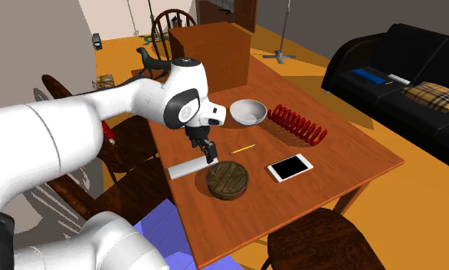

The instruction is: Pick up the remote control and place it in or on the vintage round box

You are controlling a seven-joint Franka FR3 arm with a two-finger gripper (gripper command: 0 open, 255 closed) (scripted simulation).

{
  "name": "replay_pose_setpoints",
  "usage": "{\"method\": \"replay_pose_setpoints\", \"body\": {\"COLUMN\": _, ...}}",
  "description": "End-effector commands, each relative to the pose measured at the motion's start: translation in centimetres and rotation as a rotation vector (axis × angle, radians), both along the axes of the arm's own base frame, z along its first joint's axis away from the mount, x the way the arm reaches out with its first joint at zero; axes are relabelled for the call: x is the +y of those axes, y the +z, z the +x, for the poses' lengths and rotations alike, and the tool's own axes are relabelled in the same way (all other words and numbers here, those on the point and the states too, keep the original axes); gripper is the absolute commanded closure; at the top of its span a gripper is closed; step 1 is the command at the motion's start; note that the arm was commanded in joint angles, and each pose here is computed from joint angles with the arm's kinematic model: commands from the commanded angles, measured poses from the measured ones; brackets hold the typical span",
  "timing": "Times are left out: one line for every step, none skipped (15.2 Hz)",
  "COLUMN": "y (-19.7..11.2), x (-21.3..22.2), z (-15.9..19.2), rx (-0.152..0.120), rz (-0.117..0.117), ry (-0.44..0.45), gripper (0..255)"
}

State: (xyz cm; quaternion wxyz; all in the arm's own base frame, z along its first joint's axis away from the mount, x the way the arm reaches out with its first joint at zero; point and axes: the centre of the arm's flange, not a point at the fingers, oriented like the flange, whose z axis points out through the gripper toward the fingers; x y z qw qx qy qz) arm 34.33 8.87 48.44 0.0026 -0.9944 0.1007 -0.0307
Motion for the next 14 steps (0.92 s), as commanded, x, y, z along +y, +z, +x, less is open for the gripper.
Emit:
{"method": "replay_pose_setpoints", "body": {"y": -2.0, "x": 1.8, "z": 0.8, "rx": 0.011, "rz": 0.005, "ry": -0.007, "gripper": 0}}
{"method": "replay_pose_setpoints", "body": {"y": -3.1, "x": 2.6, "z": 1.0, "rx": 0.017, "rz": 0.007, "ry": -0.01, "gripper": 0}}
{"method": "replay_pose_setpoints", "body": {"y": -4.1, "x": 3.4, "z": 1.3, "rx": 0.023, "rz": 0.008, "ry": -0.013, "gripper": 0}}
{"method": "replay_pose_setpoints", "body": {"y": -5.1, "x": 4.2, "z": 1.5, "rx": 0.029, "rz": 0.01, "ry": -0.016, "gripper": 0}}
{"method": "replay_pose_setpoints", "body": {"y": -6.1, "x": 5.0, "z": 1.8, "rx": 0.035, "rz": 0.012, "ry": -0.019, "gripper": 0}}
{"method": "replay_pose_setpoints", "body": {"y": -7.1, "x": 5.8, "z": 2.0, "rx": 0.041, "rz": 0.014, "ry": -0.022, "gripper": 0}}
{"method": "replay_pose_setpoints", "body": {"y": -8.1, "x": 6.6, "z": 2.3, "rx": 0.047, "rz": 0.016, "ry": -0.025, "gripper": 0}}
{"method": "replay_pose_setpoints", "body": {"y": -9.1, "x": 7.4, "z": 2.5, "rx": 0.053, "rz": 0.018, "ry": -0.028, "gripper": 0}}
{"method": "replay_pose_setpoints", "body": {"y": -10.1, "x": 8.2, "z": 2.7, "rx": 0.059, "rz": 0.019, "ry": -0.031, "gripper": 0}}
{"method": "replay_pose_setpoints", "body": {"y": -11.1, "x": 9.0, "z": 2.9, "rx": 0.065, "rz": 0.021, "ry": -0.034, "gripper": 0}}
{"method": "replay_pose_setpoints", "body": {"y": -11.4, "x": 9.2, "z": 3.0, "rx": 0.066, "rz": 0.022, "ry": -0.035, "gripper": 0}}
{"method": "replay_pose_setpoints", "body": {"y": -11.9, "x": 9.2, "z": 3.0, "rx": 0.066, "rz": 0.022, "ry": -0.035, "gripper": 0}}
{"method": "replay_pose_setpoints", "body": {"y": -12.4, "x": 9.2, "z": 3.0, "rx": 0.066, "rz": 0.022, "ry": -0.035, "gripper": 0}}
{"method": "replay_pose_setpoints", "body": {"y": -13.0, "x": 9.2, "z": 3.0, "rx": 0.066, "rz": 0.022, "ry": -0.035, "gripper": 0}}
